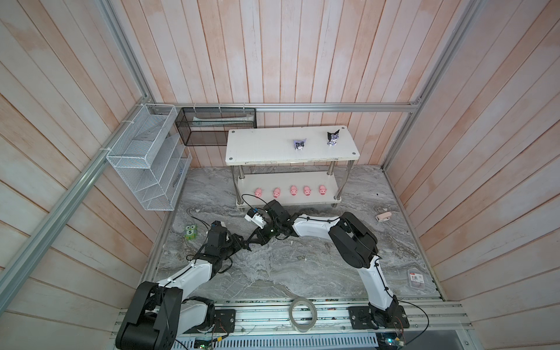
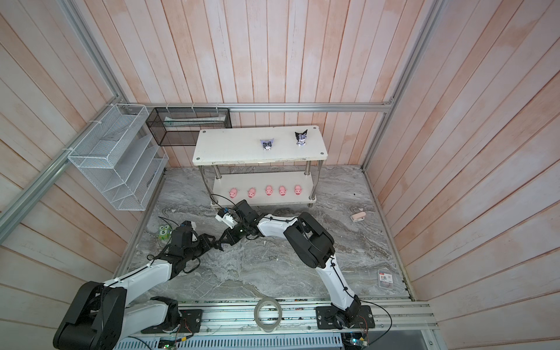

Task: Organize plastic toys on shelves
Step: Pick up the plastic toy from the middle-left of the table.

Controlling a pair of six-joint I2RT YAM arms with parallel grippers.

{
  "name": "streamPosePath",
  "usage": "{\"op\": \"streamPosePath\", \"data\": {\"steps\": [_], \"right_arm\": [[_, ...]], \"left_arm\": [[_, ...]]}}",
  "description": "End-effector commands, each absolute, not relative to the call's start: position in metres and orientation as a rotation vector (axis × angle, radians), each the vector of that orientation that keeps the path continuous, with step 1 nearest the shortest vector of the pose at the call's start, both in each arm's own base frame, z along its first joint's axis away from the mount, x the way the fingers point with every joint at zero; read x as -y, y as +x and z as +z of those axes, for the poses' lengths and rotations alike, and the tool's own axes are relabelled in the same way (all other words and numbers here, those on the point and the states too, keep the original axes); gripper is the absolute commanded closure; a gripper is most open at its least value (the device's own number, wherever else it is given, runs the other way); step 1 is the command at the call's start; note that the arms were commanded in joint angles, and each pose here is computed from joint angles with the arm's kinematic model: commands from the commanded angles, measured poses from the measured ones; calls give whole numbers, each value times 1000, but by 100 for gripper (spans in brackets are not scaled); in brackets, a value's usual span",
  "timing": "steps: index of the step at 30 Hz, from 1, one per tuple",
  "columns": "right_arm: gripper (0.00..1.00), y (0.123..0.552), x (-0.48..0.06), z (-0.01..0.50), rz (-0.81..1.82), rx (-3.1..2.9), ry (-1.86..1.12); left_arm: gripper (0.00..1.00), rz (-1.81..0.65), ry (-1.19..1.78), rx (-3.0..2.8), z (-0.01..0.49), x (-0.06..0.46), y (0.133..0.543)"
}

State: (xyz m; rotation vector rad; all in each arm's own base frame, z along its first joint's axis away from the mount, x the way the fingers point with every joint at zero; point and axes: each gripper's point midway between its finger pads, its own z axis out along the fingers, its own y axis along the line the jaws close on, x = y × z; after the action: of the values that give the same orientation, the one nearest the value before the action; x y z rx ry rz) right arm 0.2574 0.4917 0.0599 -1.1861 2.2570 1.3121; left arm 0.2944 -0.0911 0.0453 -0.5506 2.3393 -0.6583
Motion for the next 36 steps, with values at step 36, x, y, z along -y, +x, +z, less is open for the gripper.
{"op": "streamPosePath", "data": {"steps": [36], "right_arm": [[100,196,-384,179,1217,-1809,-1619]], "left_arm": [[32,-1384,242,-1999,183,189,255]]}}
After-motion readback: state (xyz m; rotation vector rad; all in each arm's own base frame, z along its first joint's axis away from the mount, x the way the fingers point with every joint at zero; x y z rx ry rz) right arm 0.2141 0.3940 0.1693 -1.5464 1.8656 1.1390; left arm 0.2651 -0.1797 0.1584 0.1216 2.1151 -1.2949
